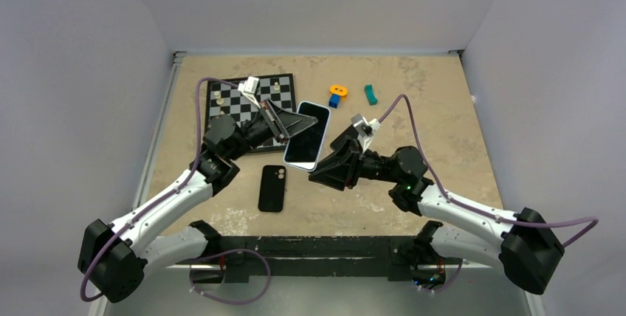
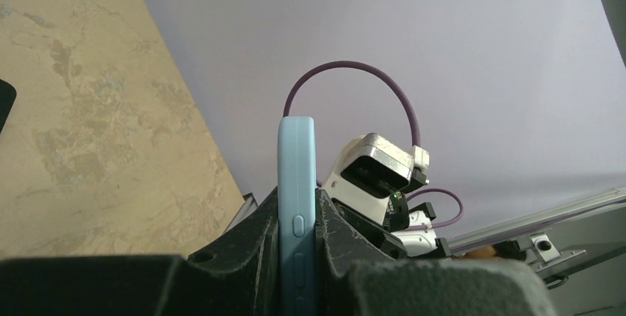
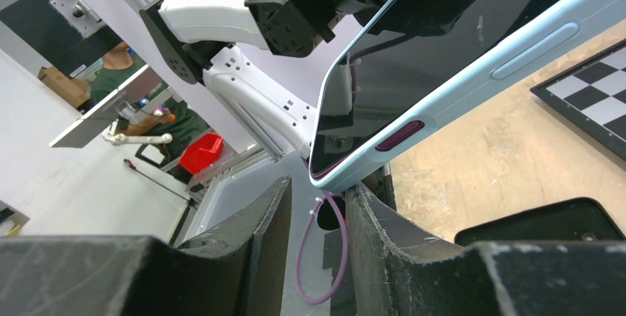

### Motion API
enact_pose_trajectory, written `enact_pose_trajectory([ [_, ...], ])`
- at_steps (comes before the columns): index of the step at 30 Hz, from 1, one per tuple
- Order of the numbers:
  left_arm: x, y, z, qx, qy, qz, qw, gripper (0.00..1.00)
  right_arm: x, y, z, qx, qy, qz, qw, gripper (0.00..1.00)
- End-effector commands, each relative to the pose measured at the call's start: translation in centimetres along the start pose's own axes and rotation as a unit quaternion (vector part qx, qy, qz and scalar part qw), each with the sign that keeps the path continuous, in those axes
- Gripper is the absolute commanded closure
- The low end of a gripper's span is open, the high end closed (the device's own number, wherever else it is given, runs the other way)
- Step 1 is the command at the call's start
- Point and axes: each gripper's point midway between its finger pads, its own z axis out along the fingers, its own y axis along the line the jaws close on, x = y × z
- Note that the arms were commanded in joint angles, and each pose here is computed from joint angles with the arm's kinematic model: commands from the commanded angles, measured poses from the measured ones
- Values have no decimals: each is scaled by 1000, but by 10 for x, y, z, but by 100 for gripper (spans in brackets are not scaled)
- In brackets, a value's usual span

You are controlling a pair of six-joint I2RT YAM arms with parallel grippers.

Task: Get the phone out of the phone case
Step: Remove the phone case from the phone.

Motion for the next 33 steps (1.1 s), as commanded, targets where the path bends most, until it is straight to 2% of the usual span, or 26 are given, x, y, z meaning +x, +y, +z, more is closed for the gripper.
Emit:
enact_pose_trajectory([
  [1,-10,-40,-5,66,-19,3,998,100,-29,30,8,-57,-33,-46,997,64],
  [13,-5,-55,-11,93,-1,-1,996,100,-34,25,15,-53,-36,-53,997,68],
  [17,-2,-60,-14,101,5,-9,995,100,-35,23,19,-51,-31,-59,996,76],
  [22,4,-71,-20,119,29,-52,991,100,-35,11,25,-24,-10,-94,995,100],
  [28,14,-87,-35,128,64,-105,984,100,-51,-9,34,22,11,-197,980,100],
  [33,16,-94,-46,129,66,-114,983,100,-75,-23,45,68,8,-232,970,100],
])
